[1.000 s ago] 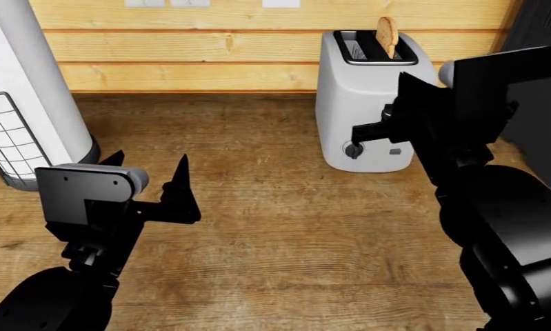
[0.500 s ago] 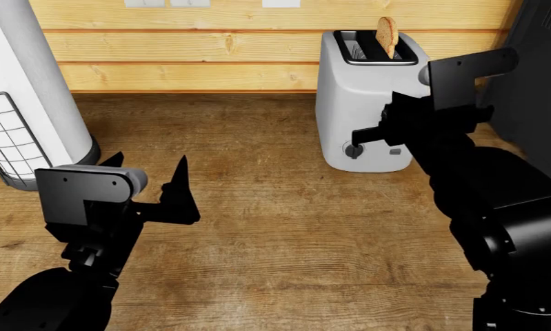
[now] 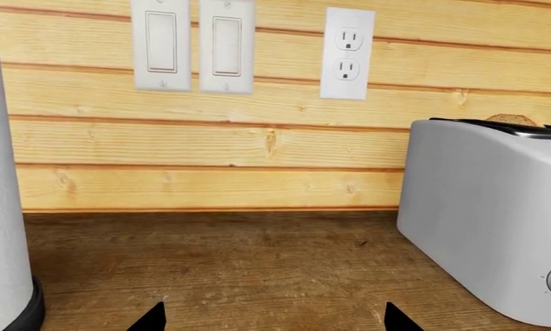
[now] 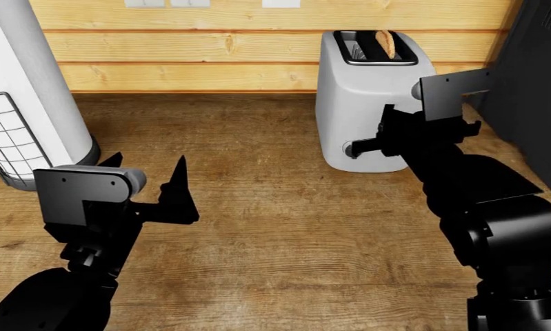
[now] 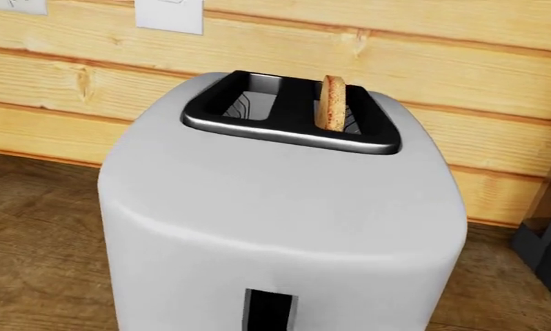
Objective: Push down the lever of the toaster to turn it on.
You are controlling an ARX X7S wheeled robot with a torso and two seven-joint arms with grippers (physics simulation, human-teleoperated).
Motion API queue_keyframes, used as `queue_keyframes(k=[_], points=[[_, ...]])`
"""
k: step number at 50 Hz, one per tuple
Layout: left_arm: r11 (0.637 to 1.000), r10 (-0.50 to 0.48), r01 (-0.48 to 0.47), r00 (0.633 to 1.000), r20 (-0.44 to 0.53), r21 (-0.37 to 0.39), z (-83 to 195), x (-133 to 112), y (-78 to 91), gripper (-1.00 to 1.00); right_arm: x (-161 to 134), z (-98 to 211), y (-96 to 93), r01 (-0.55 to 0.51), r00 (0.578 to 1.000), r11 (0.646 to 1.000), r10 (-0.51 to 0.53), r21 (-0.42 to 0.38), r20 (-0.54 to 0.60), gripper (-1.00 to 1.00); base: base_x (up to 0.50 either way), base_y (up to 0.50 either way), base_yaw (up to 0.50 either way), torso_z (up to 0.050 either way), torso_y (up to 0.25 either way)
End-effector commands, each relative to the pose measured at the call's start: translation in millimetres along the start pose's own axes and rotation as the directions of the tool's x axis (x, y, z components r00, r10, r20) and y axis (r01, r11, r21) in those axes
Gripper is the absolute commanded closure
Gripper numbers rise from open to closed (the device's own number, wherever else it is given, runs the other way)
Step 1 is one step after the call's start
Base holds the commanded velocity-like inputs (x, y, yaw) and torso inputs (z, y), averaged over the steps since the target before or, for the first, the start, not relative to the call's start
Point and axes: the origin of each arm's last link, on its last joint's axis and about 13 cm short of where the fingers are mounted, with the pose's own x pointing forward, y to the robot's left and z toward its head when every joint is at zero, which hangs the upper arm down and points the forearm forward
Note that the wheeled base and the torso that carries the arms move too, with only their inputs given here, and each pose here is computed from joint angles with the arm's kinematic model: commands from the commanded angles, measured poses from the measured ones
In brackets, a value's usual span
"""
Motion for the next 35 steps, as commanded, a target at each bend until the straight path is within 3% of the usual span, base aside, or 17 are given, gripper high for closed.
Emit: queue_keyframes(k=[1, 20, 35], points=[[1.0, 0.001, -0.001, 1.0, -0.003, -0.003, -2, -1, 0.2, -1.0, 3, -27, -2.4, 0.029, 0.995, 1.0, -0.029, -0.004, -0.091, 1.0, 0.0, 0.0, 0.0, 0.0, 0.0], [1.0, 0.0, 0.0, 1.0, -0.008, -0.002, -3, -1, -0.6, -1.0, 1, -70, -1.2, 0.034, 0.983, 0.999, -0.027, 0.032, -0.183, 1.0, 0.0, 0.0, 0.0, 0.0, 0.0], [1.0, 0.001, -0.001, 1.0, -0.008, -0.003, -3, -1, -0.3, -1.0, -2, -71, -1.8, 0.033, 0.982, 0.999, -0.026, 0.033, -0.187, 1.0, 0.0, 0.0, 0.0, 0.0, 0.0]])
